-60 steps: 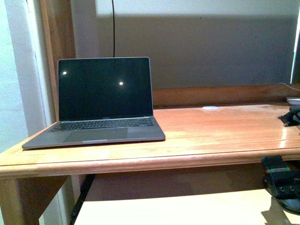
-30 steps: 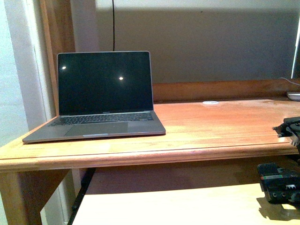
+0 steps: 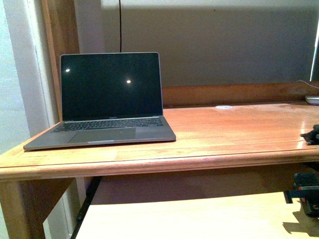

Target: Place mouse

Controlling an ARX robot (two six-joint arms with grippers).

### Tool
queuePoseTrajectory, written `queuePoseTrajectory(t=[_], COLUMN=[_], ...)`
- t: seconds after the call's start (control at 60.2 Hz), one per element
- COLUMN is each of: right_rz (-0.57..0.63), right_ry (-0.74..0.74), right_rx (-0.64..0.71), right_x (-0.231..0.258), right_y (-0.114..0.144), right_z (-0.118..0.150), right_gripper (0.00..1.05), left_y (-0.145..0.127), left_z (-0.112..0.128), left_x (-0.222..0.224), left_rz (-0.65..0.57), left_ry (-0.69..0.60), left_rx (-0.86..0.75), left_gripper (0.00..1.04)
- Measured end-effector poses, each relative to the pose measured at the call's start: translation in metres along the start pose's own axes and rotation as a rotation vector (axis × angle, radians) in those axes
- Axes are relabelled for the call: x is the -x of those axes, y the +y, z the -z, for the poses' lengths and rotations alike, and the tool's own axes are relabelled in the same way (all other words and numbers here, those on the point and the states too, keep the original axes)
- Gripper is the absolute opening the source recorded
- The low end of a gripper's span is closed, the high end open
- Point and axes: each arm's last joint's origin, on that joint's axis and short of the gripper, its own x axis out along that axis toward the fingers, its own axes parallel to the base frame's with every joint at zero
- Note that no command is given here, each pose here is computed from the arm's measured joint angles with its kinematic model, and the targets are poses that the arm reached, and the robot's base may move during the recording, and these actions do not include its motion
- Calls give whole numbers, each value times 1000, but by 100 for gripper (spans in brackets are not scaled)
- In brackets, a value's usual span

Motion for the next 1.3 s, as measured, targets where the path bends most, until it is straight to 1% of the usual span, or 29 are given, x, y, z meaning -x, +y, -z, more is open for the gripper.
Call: queuePoseTrajectory(t=[0.149, 0.232, 0.282, 0.299, 0.315, 0.382, 0.398, 0.432, 0.515, 0.548, 0.614, 0.648, 0.714, 0.731, 0.764, 0.83, 0.946, 1.096, 1.162, 1.262, 1.295], right_rz=[-46, -65, -66, -66, -65, -67, -68, -71, -96, -98, -90, -77, -36, -28, 4, 59, 110, 127, 118, 60, 46], right_ry=[-18, -81, -127, -136, -146, -209, -228, -242, -259, -260, -247, -244, -252, -250, -227, -203, -178, -173, -197, -250, -257], right_rx=[27, 52, 57, 59, 59, 58, 58, 56, 39, 35, 34, 39, 61, 66, 87, 117, 147, 155, 143, 106, 102], right_x=[36, 61, 76, 78, 80, 88, 90, 90, 86, 83, 69, 61, 43, 40, 24, -1, -27, -44, -46, -45, -45], right_y=[-11, -15, -15, -14, -14, -6, -3, 2, 23, 29, 52, 62, 81, 84, 96, 111, 123, 131, 135, 139, 140], right_z=[0, -12, -26, -28, -32, -56, -65, -73, -103, -111, -133, -141, -154, -155, -160, -162, -161, -155, -154, -154, -153], right_gripper=[55, 55, 55, 55, 55, 55, 55, 55, 55, 55, 55, 55, 55, 55, 55, 55, 55, 55, 55, 76, 81], left_y=[0, 0, 0, 0, 0, 0, 0, 0, 0, 0, 0, 0, 0, 0, 0, 0, 0, 0, 0, 0, 0], left_z=[0, 0, 0, 0, 0, 0, 0, 0, 0, 0, 0, 0, 0, 0, 0, 0, 0, 0, 0, 0, 0], left_x=[0, 0, 0, 0, 0, 0, 0, 0, 0, 0, 0, 0, 0, 0, 0, 0, 0, 0, 0, 0, 0], left_rz=[0, 0, 0, 0, 0, 0, 0, 0, 0, 0, 0, 0, 0, 0, 0, 0, 0, 0, 0, 0, 0], left_ry=[0, 0, 0, 0, 0, 0, 0, 0, 0, 0, 0, 0, 0, 0, 0, 0, 0, 0, 0, 0, 0], left_rx=[0, 0, 0, 0, 0, 0, 0, 0, 0, 0, 0, 0, 0, 0, 0, -1, -2, -2, -2, -2, -2], left_gripper=[3, 3, 7, 11, 12, 24, 24, 30, 44, 47, 58, 65, 76, 77, 86, 99, 97, 97, 97, 97, 97])
